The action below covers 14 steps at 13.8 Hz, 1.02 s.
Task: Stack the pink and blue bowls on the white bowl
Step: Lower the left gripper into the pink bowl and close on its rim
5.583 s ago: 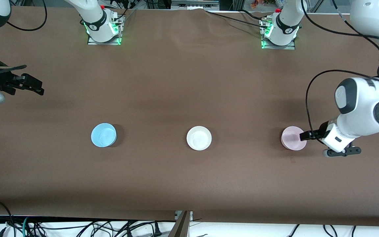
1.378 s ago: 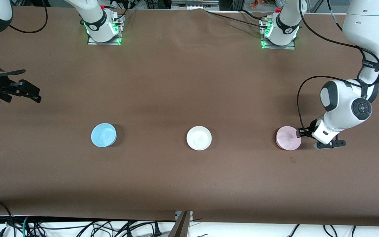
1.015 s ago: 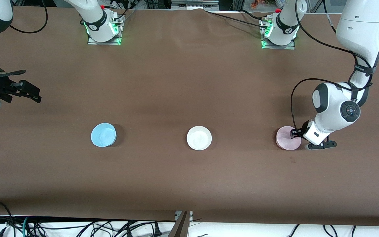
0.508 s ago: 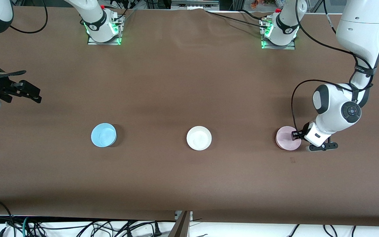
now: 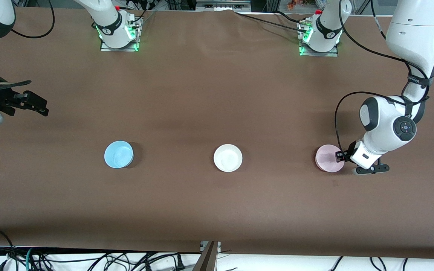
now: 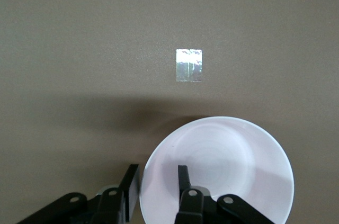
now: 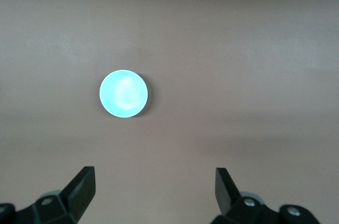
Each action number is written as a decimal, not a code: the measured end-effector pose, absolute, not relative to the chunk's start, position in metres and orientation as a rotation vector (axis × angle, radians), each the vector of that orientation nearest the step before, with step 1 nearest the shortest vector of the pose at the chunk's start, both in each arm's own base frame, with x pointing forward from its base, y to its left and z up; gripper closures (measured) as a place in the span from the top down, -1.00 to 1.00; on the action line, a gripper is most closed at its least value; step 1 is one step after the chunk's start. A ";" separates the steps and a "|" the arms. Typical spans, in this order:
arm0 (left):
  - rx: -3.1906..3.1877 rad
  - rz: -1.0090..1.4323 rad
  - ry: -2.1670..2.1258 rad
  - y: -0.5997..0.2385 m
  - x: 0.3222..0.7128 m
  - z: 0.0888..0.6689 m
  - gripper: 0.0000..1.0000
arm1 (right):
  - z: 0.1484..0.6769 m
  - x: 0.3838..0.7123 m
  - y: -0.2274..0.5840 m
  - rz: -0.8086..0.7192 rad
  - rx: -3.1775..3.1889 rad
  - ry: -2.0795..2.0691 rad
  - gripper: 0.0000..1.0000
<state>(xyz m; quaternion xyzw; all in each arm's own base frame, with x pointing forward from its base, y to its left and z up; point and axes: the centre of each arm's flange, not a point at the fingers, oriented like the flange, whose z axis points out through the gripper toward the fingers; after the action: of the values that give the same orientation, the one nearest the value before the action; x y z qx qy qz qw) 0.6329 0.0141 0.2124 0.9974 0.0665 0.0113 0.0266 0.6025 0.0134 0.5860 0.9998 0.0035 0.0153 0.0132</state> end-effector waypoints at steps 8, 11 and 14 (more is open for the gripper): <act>3.086 0.031 0.167 0.019 0.632 0.210 -0.42 | 0.589 0.605 0.014 0.088 3.114 0.013 1.00; 3.086 0.031 0.166 0.019 0.632 0.210 -0.46 | 0.589 0.605 0.014 0.089 3.128 0.006 1.00; 3.086 0.031 0.165 0.019 0.632 0.210 -0.51 | 0.589 0.605 0.012 0.091 3.153 -0.010 1.00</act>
<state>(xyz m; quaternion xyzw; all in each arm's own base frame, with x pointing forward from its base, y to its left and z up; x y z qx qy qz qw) 0.6322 0.0193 0.2104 0.9982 0.0534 0.0100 0.0256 0.6053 0.0118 0.5888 0.9996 -0.0032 0.0288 -0.0063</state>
